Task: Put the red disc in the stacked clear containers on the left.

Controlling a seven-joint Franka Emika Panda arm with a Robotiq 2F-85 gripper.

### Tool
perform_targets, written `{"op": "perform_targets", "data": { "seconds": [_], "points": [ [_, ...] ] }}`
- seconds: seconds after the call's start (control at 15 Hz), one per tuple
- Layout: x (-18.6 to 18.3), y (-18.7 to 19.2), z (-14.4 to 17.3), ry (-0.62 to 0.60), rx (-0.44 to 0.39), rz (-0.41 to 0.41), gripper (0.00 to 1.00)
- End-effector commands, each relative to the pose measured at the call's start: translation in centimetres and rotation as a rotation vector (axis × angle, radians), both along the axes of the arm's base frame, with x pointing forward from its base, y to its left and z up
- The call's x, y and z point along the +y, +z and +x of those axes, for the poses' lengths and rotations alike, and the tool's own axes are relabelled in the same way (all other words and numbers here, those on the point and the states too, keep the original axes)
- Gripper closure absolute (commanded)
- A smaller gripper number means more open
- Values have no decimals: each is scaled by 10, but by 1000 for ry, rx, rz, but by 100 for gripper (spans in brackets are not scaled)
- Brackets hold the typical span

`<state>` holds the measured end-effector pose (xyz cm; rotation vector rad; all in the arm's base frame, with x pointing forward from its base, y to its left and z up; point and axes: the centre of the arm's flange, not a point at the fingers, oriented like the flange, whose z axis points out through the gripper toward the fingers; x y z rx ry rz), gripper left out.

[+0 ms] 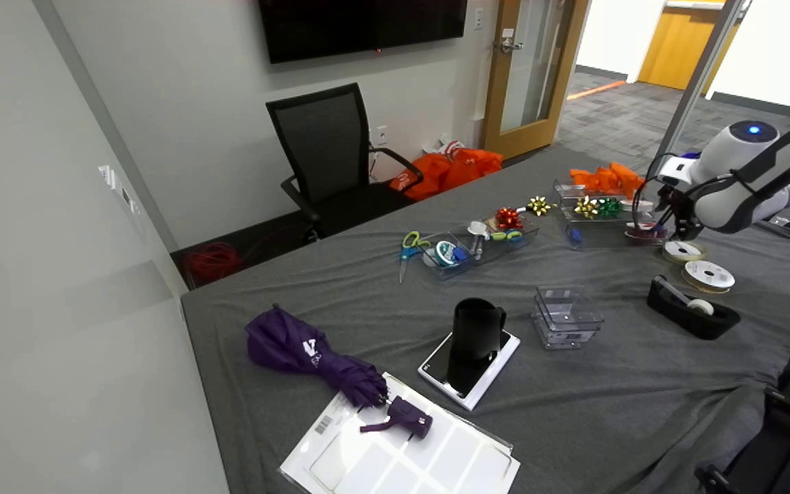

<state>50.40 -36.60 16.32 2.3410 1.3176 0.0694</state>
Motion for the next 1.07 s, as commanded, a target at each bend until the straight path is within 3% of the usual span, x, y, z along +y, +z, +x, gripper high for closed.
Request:
{"op": "perform_targets", "data": {
  "seconds": [0.0, 0.4, 0.47, 0.53, 0.73, 1.0],
  "points": [
    [-7, -14, 6, 41, 0, -41, 0],
    [-8, -36, 11, 57, -17, -27, 0],
    [-8, -39, 11, 65, -33, -11, 10],
    [-8, -41, 11, 79, -70, 18, 28],
    [0, -41, 11, 95, -153, 72, 49],
    [-1, -35, 8, 112, -200, 87, 75]
  ]
}}
